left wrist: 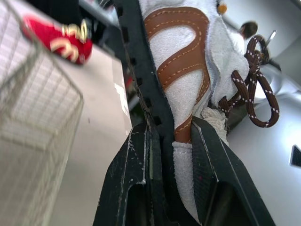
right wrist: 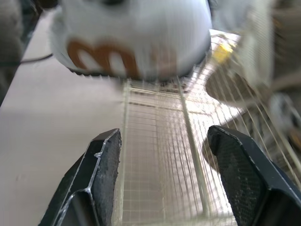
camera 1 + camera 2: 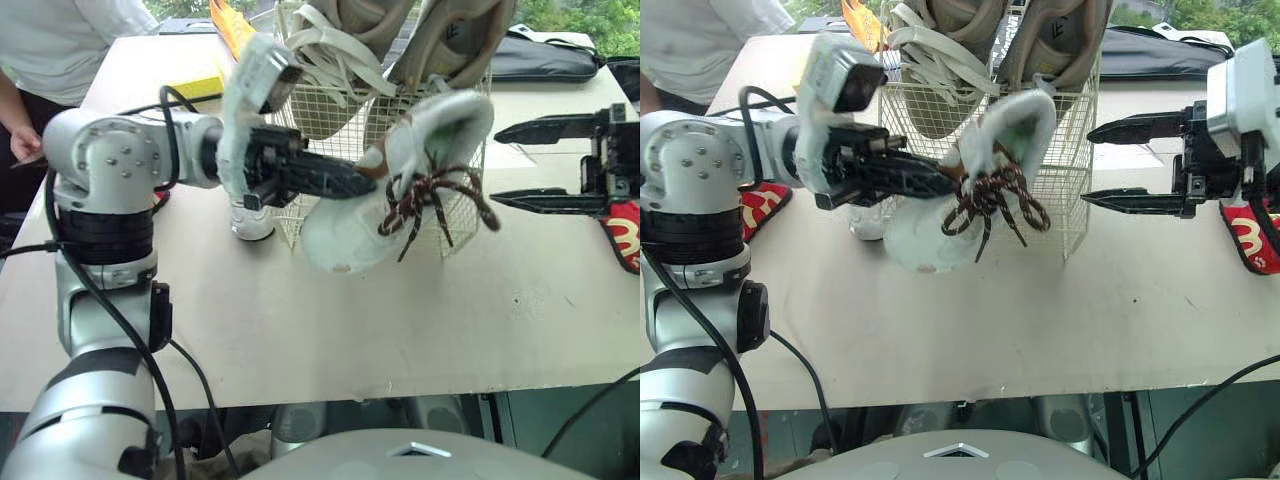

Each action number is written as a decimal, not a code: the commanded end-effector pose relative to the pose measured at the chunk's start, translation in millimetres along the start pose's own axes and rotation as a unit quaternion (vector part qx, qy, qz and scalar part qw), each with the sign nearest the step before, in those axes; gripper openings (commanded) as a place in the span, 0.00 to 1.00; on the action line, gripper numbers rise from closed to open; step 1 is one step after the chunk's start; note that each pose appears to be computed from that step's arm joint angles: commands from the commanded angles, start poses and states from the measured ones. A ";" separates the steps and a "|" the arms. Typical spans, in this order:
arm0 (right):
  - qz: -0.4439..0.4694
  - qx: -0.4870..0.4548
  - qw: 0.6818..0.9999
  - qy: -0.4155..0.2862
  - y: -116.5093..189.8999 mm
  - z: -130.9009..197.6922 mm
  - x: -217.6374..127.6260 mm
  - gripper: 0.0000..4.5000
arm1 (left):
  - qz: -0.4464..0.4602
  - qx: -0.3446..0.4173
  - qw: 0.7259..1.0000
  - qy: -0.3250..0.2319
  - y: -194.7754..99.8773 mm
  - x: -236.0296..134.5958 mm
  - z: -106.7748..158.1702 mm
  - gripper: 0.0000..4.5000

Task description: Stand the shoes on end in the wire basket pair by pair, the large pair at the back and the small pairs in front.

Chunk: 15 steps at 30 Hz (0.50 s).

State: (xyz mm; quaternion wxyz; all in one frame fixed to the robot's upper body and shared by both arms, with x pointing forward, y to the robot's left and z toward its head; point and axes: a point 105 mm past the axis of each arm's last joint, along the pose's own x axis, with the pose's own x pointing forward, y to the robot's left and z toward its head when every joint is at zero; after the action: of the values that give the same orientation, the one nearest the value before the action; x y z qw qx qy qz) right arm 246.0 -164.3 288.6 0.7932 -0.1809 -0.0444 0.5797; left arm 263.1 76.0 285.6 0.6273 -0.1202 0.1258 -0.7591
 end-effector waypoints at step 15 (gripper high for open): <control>-0.027 0.268 0.947 -0.172 31.6 19.4 55.9 0.60 | 0.030 0.135 0.986 -0.094 2.0 21.6 5.3 0.11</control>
State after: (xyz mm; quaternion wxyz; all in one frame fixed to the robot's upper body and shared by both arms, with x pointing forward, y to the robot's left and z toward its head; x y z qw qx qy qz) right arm 232.6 -105.7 285.5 0.8097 0.1510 -0.0233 0.5666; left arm 274.9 60.8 283.4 0.6872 -0.1244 -0.0097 -0.7157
